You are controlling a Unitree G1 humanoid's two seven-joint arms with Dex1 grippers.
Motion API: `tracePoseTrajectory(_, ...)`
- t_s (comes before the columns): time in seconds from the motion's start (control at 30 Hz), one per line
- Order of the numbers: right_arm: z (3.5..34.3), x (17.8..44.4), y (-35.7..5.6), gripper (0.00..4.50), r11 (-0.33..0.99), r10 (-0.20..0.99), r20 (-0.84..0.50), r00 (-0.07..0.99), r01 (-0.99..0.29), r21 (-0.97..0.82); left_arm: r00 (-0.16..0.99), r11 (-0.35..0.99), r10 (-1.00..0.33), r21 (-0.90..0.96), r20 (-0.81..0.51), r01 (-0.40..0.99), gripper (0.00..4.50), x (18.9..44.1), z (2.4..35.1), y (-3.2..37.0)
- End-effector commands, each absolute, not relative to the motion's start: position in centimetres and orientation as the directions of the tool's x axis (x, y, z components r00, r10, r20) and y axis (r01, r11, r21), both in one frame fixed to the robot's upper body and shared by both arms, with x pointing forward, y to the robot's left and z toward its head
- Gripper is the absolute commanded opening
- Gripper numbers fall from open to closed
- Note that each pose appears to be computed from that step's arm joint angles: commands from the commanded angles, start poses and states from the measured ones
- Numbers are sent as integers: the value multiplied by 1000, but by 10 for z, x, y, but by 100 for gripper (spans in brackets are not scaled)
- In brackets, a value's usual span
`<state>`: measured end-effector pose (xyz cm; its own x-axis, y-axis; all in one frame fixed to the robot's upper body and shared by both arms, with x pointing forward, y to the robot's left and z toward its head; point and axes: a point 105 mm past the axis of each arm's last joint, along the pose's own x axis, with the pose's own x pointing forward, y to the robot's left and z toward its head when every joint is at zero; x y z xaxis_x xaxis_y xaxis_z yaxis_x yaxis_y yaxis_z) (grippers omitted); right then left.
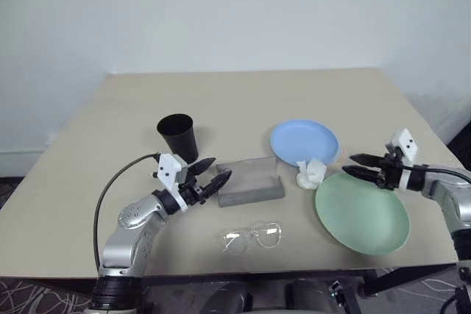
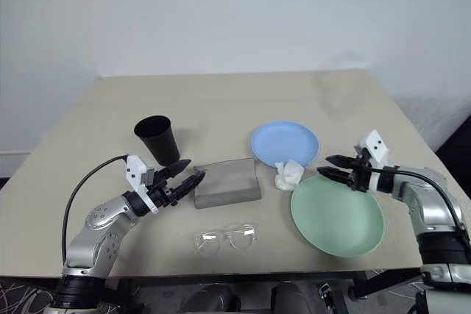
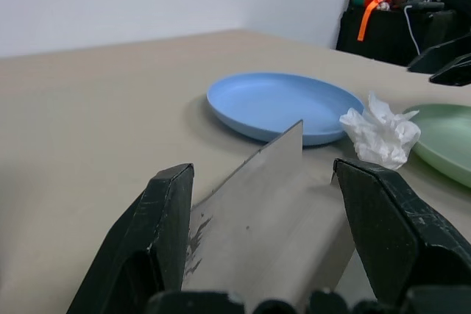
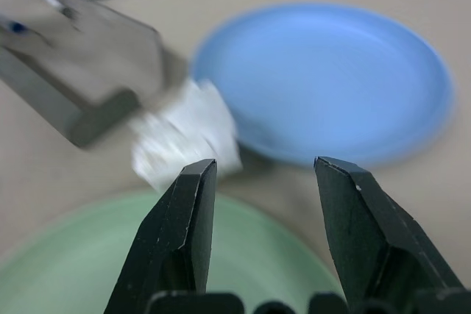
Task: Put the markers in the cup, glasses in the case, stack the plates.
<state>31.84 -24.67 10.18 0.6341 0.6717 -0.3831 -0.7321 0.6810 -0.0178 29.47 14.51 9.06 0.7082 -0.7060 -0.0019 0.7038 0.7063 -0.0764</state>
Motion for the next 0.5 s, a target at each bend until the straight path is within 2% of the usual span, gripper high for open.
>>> tracePoseTrajectory(0.03,116,316,-272,232,725,607,-393,691,-684,-80,651,651,-757,-29,58,759,319,295,114,133)
tracePoseTrajectory(0.17,111,310,-292,232,769,554,-422,718,-635,-71,594,595,-801,-6,77,804,319,293,125,118)
tracePoseTrajectory(0.5,88,303,-316,232,796,518,-516,682,-605,0,571,572,-818,-16,72,820,319,288,126,108)
